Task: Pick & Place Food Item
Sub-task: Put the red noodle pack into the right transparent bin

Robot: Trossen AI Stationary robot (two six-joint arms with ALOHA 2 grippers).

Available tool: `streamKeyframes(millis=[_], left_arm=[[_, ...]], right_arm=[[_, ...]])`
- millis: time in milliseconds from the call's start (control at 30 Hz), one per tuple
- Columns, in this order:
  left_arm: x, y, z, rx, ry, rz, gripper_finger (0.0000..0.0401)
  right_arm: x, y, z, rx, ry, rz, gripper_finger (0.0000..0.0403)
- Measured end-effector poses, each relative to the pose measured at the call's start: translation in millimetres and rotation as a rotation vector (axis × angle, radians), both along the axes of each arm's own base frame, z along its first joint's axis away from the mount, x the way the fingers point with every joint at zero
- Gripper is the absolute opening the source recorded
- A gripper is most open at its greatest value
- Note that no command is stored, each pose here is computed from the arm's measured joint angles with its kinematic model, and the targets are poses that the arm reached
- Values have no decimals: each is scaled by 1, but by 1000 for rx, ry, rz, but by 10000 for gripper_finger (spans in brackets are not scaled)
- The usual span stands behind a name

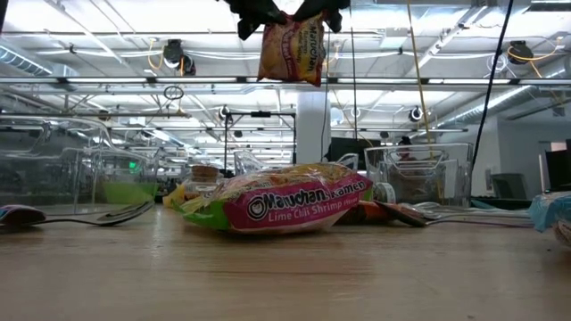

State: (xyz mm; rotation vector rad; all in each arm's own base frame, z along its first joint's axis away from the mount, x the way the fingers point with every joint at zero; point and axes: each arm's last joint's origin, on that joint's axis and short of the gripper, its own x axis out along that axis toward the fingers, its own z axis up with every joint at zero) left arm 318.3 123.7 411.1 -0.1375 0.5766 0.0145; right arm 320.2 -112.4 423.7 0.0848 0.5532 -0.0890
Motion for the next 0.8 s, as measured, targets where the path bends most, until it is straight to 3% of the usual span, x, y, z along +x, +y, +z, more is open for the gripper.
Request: streamKeyframes(millis=[200,633,800], left_arm=[[0,0,0,-21,-3,15,10],[2,3,6,10,-59,16,120],[-14,10,20,32,-117,57,146]], right_arm=[[0,0,0,0,1,0,1],[-2,-3,-1,17,10,-22,0],[-9,-8,0,24,27,-46,0]])
